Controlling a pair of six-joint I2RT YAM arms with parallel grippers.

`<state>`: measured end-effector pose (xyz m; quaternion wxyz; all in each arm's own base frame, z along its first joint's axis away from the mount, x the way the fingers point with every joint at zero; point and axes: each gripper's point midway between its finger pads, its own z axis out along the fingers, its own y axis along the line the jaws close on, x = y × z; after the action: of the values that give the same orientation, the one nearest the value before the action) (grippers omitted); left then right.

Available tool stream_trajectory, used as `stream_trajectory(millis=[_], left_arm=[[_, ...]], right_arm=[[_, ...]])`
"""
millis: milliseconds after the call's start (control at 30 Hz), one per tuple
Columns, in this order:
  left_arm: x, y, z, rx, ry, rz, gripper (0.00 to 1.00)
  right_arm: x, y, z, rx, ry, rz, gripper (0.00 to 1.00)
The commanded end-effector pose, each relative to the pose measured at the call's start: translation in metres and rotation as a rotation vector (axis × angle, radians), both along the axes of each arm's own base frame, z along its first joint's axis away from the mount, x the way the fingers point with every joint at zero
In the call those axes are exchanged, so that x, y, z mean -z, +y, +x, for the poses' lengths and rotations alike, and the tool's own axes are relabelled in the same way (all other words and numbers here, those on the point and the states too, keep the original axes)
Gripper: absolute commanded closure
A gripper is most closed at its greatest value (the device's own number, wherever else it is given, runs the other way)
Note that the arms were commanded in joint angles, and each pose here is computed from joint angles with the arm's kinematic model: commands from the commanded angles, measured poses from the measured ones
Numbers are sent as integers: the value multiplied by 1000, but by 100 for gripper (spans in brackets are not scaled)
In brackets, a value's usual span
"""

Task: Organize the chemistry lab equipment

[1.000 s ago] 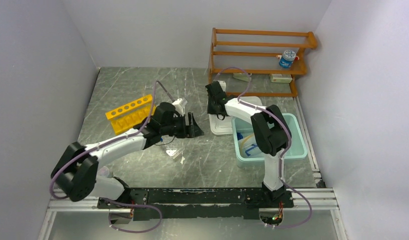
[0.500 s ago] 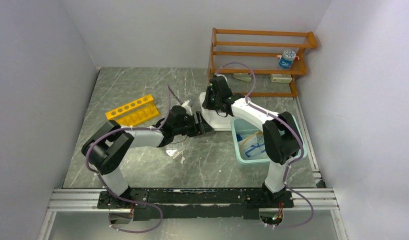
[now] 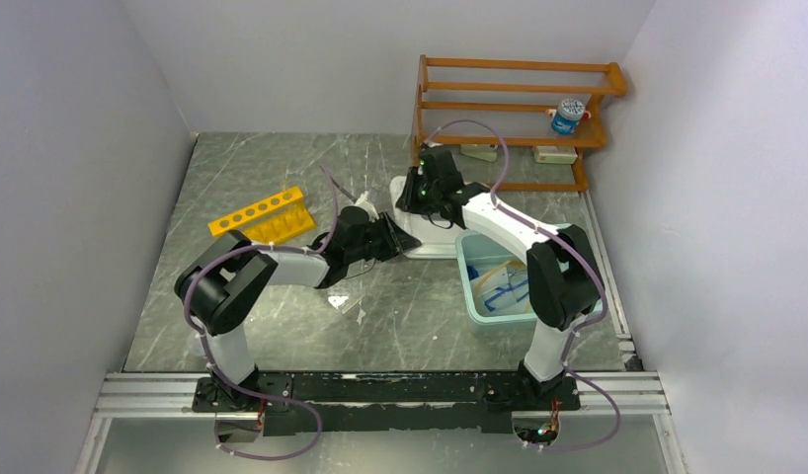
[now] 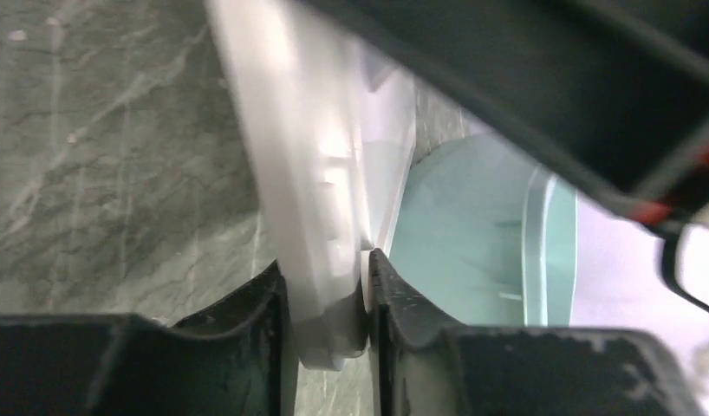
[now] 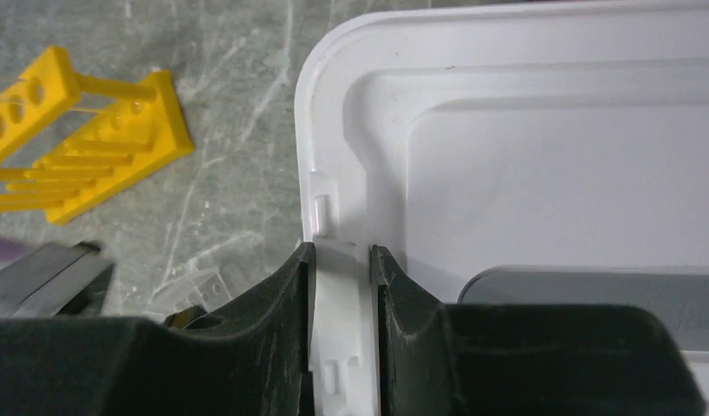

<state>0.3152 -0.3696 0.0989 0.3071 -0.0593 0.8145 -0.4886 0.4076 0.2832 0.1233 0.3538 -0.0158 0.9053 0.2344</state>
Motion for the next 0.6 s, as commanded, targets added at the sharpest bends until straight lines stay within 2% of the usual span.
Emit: stream_trajectory(millis=[0, 67, 167, 300, 567], left_arm=[[-35, -6, 20, -39, -102, -99, 81], [-45, -3, 22, -46, -123, -119, 94], [-66, 1, 24, -55, -174, -137, 95], [-101, 13, 23, -88, -252, -144, 95], [-179, 40, 13, -166, -396, -214, 95]], right_arm=[[-29, 5, -5, -32, -48, 44, 77], [-37, 2, -4, -25, -67, 42, 73], [-54, -5, -1, 2, -106, 25, 55], [-92, -18, -1, 43, -192, 20, 42], [-180, -50, -27, 120, -373, 104, 37]])
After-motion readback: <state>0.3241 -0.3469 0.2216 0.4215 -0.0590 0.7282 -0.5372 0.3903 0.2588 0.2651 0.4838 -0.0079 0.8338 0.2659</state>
